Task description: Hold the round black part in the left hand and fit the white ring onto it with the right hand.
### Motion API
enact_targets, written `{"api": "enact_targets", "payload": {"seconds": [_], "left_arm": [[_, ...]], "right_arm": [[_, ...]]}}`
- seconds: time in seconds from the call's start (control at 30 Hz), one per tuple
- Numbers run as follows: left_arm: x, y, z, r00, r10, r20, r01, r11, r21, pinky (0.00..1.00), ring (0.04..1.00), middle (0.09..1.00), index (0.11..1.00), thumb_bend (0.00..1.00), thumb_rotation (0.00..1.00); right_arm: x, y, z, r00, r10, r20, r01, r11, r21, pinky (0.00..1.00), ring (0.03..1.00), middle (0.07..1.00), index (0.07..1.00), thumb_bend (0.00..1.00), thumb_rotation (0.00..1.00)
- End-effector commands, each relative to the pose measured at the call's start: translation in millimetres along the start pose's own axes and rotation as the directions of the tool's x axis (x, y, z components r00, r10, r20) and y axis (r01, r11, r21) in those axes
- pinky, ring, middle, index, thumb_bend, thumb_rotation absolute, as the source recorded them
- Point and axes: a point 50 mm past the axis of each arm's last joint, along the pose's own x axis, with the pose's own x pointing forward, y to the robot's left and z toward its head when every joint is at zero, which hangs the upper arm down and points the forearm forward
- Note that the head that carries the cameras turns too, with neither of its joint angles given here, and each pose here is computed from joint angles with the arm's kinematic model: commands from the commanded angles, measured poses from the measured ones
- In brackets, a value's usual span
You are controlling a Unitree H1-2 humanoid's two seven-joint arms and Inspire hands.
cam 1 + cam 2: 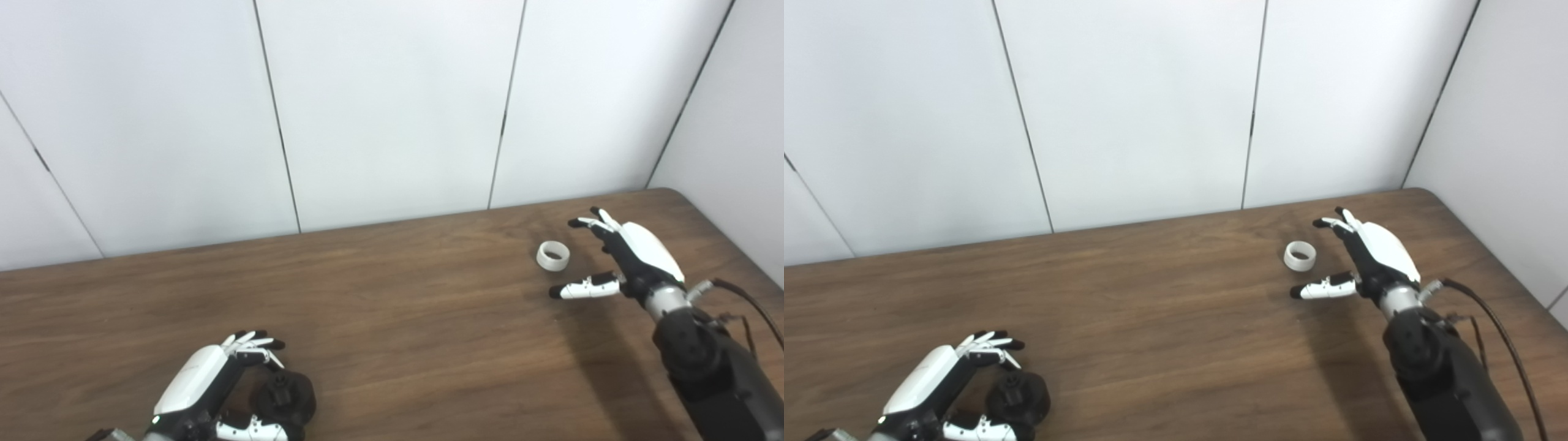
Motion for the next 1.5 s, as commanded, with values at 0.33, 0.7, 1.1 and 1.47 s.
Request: {"api": "enact_targets", "payload": {"seconds": [0.33,0.7,1.1,1.47], "left_arm": [[-4.8,16.3,11.6,0.996,0.046,0.078,-0.048,0.999,0.023,1.0,0.929,0.833,0.48,0.52,0.04],[-9.1,15.4,17.1,0.997,0.038,0.074,-0.039,0.999,0.016,1.0,0.93,0.829,0.48,0.52,0.04],[-15.2,16.1,23.6,0.996,0.035,0.077,-0.036,0.999,0.009,0.99,0.929,0.829,0.48,0.52,0.04],[-18.0,18.7,27.1,0.997,0.032,0.077,-0.033,0.999,0.009,1.0,0.934,0.829,0.48,0.52,0.04]], "right_arm": [[43.0,-7.4,9.2,1.0,0.003,0.014,-0.001,0.985,-0.174,0.92,1.0,1.0,0.856,0.98,0.38],[66.4,-5.3,19.6,0.999,0.042,-0.002,-0.042,0.975,-0.216,0.9,1.0,1.0,0.886,1.0,0.41],[70.6,-3.2,24.7,0.993,0.115,-0.001,-0.113,0.965,-0.236,0.92,1.0,1.0,0.878,0.93,0.39],[78.7,-11.0,31.1,0.972,0.237,0.007,-0.226,0.937,-0.266,0.87,1.0,0.999,0.748,0.91,0.3]]}}
